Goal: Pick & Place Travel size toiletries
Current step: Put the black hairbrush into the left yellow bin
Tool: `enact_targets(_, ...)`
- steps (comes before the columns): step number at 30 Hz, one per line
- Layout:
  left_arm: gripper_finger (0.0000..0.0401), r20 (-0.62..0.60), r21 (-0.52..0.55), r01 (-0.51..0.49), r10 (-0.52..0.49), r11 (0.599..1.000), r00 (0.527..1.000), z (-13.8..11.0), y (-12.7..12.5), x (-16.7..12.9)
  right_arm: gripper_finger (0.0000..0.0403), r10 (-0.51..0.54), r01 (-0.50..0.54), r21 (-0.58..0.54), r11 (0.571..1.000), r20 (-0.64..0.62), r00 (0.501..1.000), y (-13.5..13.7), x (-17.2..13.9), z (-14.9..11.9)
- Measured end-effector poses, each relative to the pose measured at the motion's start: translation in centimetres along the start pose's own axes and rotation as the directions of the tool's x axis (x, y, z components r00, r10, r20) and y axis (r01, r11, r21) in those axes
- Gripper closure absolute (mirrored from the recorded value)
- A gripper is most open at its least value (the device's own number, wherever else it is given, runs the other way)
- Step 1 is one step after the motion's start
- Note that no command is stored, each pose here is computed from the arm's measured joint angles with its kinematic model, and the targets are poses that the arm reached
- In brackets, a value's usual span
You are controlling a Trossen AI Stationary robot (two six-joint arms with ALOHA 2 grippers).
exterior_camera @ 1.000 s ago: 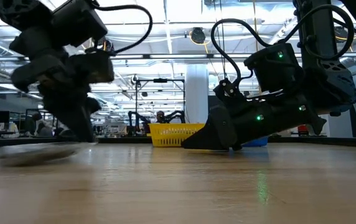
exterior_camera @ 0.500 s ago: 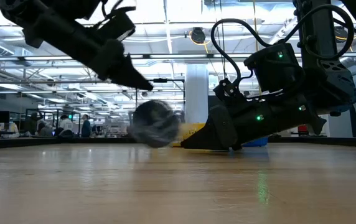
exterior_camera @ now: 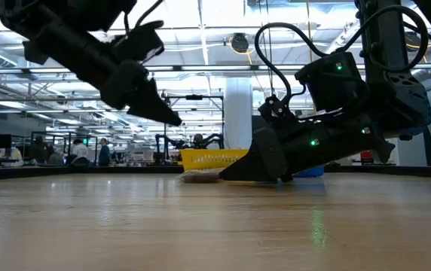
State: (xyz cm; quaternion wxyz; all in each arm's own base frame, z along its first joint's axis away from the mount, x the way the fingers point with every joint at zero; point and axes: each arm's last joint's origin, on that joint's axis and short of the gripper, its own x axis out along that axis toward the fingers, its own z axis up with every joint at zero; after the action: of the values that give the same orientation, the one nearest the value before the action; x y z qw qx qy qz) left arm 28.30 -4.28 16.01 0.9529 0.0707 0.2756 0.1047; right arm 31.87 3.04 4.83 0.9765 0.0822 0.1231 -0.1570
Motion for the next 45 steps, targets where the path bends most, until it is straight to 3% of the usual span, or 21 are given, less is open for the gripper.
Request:
enact_targets(5,0.0373,-0.019,0.040,0.002,-0.001,0.999,1.000,-1.2,-0.2,1.9,0.0248,0.000,0.000,0.000,1.000,0.001,1.000,0.0,0.0,0.0)
enact_targets(10,0.0277,-0.001,0.109,0.001,-0.001,0.994,1.000,-2.7,-0.1,4.6,0.0248,0.000,0.000,0.000,1.000,0.001,1.000,0.0,0.0,0.0)
enact_targets(15,0.0169,0.018,0.141,-0.008,0.005,0.990,1.000,-2.2,-0.1,6.6,0.0248,0.000,0.000,-0.003,1.000,0.000,1.000,0.0,0.0,0.0)
enact_targets(20,0.0124,-0.012,0.235,0.058,-0.057,0.970,0.998,-2.2,-0.7,8.5,0.0248,0.000,0.000,-0.003,1.000,0.000,1.000,0.0,0.0,0.0)
enact_targets(24,0.0144,-0.065,0.283,0.036,-0.018,0.959,0.998,-2.0,-1.0,9.5,0.0248,0.000,0.000,-0.003,1.000,-0.001,1.000,0.0,0.0,0.0)
enact_targets(35,0.0274,-0.171,0.348,-0.016,0.080,0.937,0.982,-2.3,-0.9,9.4,0.0248,-0.010,0.010,-0.004,1.000,-0.003,1.000,-0.1,0.0,0.0)
enact_targets(39,0.0292,-0.180,0.339,-0.035,0.101,0.940,0.978,-2.5,-0.9,9.4,0.0248,-0.010,0.010,-0.005,1.000,-0.004,1.000,-0.1,0.0,0.0)
enact_targets(45,0.0307,-0.174,0.357,-0.159,0.233,0.920,0.957,-2.5,-0.5,9.3,0.0248,0.003,-0.003,-0.007,1.000,-0.006,1.000,0.0,0.0,-0.1)
